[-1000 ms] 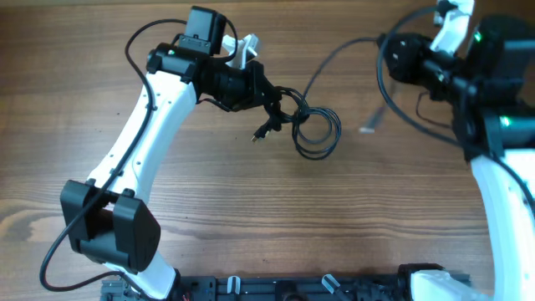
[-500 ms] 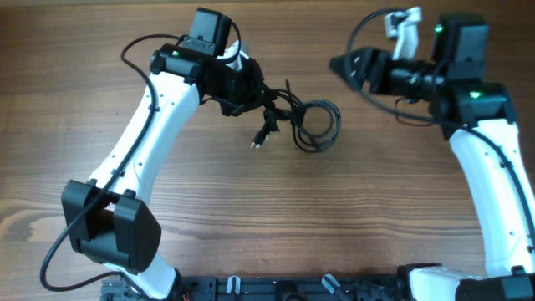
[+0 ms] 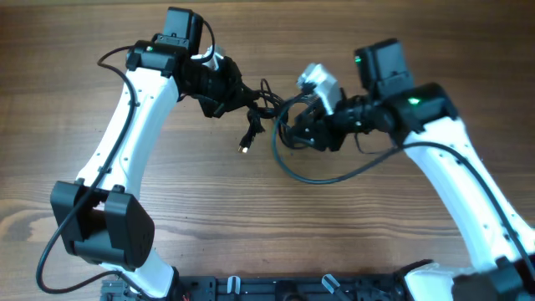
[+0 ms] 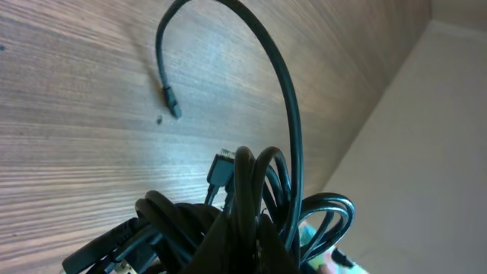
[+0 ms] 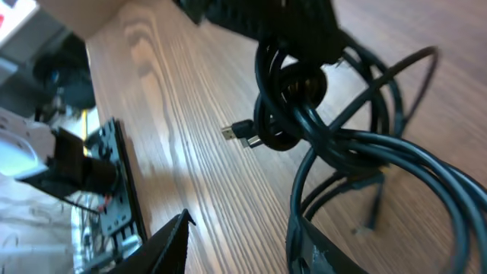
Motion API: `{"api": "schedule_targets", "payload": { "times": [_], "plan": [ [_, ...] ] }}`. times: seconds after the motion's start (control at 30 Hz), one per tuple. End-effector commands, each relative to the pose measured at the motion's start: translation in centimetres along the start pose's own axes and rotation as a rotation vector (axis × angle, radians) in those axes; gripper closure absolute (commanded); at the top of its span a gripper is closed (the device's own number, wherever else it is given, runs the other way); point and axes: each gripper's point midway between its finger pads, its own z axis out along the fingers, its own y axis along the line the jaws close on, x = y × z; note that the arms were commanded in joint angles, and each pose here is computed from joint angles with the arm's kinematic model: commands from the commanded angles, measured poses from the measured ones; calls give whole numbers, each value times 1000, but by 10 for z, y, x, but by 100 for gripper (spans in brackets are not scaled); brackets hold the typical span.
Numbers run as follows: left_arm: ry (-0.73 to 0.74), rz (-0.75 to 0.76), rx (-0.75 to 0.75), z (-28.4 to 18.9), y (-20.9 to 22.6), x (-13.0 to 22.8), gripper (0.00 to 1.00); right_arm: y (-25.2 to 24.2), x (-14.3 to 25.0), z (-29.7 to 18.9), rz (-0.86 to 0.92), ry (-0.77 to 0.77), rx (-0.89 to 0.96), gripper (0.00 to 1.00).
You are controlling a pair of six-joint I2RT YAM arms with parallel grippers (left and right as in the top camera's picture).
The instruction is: Untangle cables
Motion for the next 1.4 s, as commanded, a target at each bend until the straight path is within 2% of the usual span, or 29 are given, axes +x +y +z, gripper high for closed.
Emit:
{"api": "schedule_targets", "payload": {
  "times": [0.0, 0.27, 0.33, 0.37, 0.4, 0.5, 0.63, 0.77, 0.83, 0.93, 1.13, 1.37],
  "plan": [
    [57, 39, 52, -4, -9, 12, 96, -7, 6, 25, -69, 57, -28, 63],
    [57, 42, 51, -4, -9, 12, 96, -17, 8, 38, -58, 64, -42, 63],
    [50, 45, 50, -4, -9, 10, 96, -7, 4, 38, -55, 41, -98, 76],
    [36, 50, 44, -4, -9, 8, 96, 0, 1, 37, -52, 24, -139, 92],
    [17, 56, 33, -3, -7, 4, 96, 6, -1, 36, -48, 10, -174, 96],
    [-49, 50, -25, -4, 2, -8, 96, 26, -9, 27, -51, -38, -262, 95],
    [-122, 43, -100, -6, 15, -22, 96, 39, -24, -2, -27, -109, -257, 95],
    [-136, 32, -119, -6, 20, -26, 96, 62, -43, -56, -83, -252, -250, 96],
    [-123, 18, -136, 0, 26, -29, 96, 71, -55, -101, -80, -365, -190, 96],
    [-117, 9, -150, 3, 30, -29, 96, 80, -65, -135, -79, -457, -174, 96],
    [-117, -3, -179, 3, 36, -28, 96, 73, -83, -187, -11, -603, -114, 96],
    [-122, -12, -222, 1, 45, -27, 96, 31, -89, -247, 115, -753, 24, 96]
  ]
}}
